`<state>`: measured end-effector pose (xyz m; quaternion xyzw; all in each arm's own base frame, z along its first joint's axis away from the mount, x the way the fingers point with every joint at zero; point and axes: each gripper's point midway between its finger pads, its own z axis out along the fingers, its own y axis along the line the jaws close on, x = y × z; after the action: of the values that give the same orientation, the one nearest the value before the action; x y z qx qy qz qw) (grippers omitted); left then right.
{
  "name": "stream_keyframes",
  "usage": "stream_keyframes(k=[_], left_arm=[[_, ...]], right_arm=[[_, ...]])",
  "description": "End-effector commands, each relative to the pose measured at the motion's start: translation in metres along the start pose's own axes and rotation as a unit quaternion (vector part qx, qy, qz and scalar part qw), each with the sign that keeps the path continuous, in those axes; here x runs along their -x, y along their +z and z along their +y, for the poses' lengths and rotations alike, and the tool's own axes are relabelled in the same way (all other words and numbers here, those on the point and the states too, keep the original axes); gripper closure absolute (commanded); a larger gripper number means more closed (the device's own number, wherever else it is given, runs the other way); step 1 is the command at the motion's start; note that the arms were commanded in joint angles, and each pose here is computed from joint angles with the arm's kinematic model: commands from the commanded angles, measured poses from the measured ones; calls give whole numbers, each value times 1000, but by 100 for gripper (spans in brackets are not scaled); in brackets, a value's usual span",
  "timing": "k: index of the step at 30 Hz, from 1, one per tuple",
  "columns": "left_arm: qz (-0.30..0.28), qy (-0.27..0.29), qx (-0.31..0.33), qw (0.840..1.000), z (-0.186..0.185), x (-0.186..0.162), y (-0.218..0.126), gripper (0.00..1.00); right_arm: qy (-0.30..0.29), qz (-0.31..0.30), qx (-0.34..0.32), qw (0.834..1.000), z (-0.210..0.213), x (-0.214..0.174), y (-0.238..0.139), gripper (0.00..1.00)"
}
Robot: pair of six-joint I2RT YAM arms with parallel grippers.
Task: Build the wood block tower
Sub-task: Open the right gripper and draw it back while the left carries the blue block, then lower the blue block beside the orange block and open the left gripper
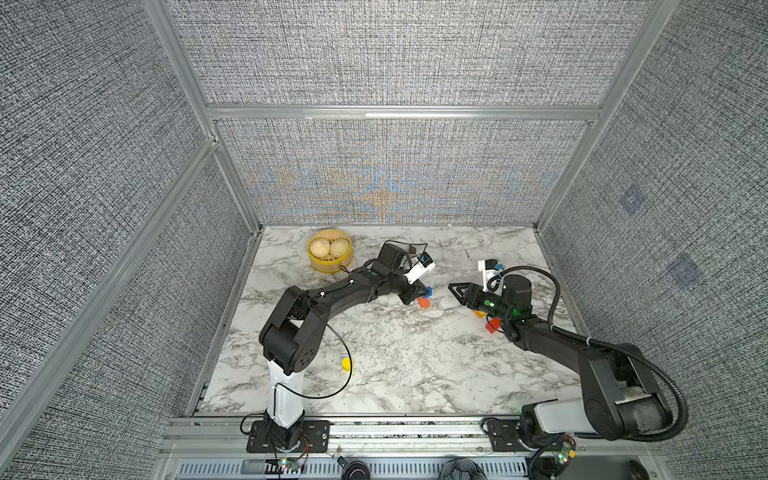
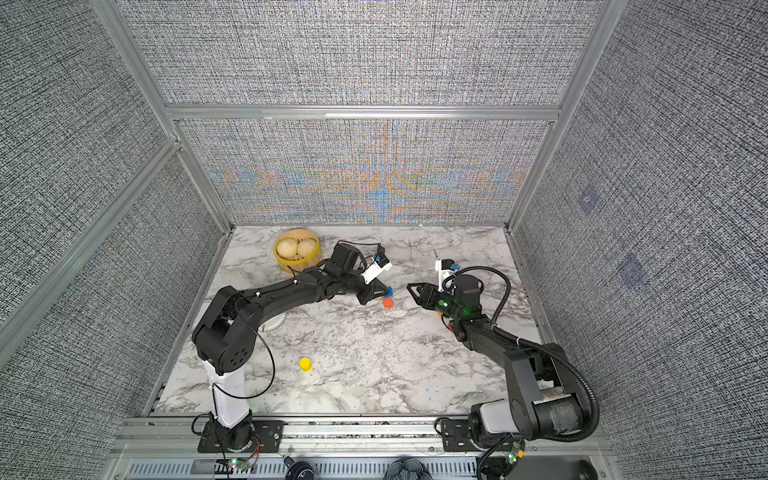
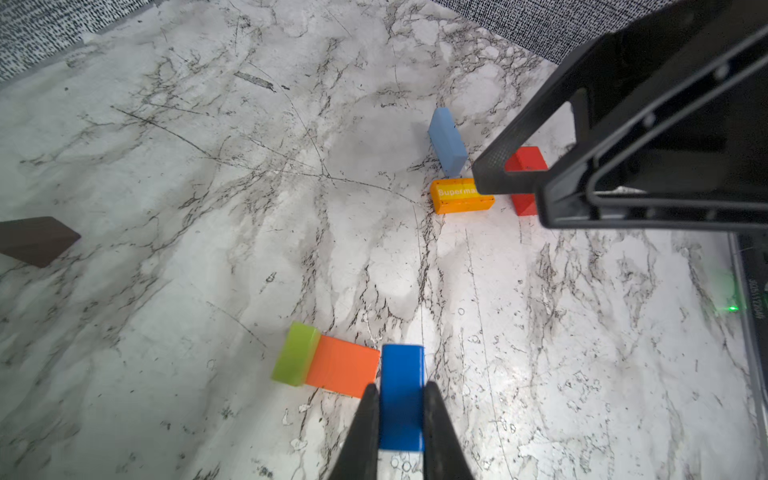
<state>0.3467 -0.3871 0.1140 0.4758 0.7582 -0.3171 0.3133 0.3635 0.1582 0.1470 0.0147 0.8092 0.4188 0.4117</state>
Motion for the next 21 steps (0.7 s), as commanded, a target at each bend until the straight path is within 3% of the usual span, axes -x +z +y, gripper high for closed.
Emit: stream_keyframes(k=[1, 21], left_arm=[[-21, 13, 15, 1000, 7, 5, 4, 89], [-27, 27, 31, 999, 11, -12, 18, 89]], right_arm=[[-7, -9, 15, 1000, 5, 5, 1, 48], [0, -1, 15, 1000, -1, 0, 6, 48]])
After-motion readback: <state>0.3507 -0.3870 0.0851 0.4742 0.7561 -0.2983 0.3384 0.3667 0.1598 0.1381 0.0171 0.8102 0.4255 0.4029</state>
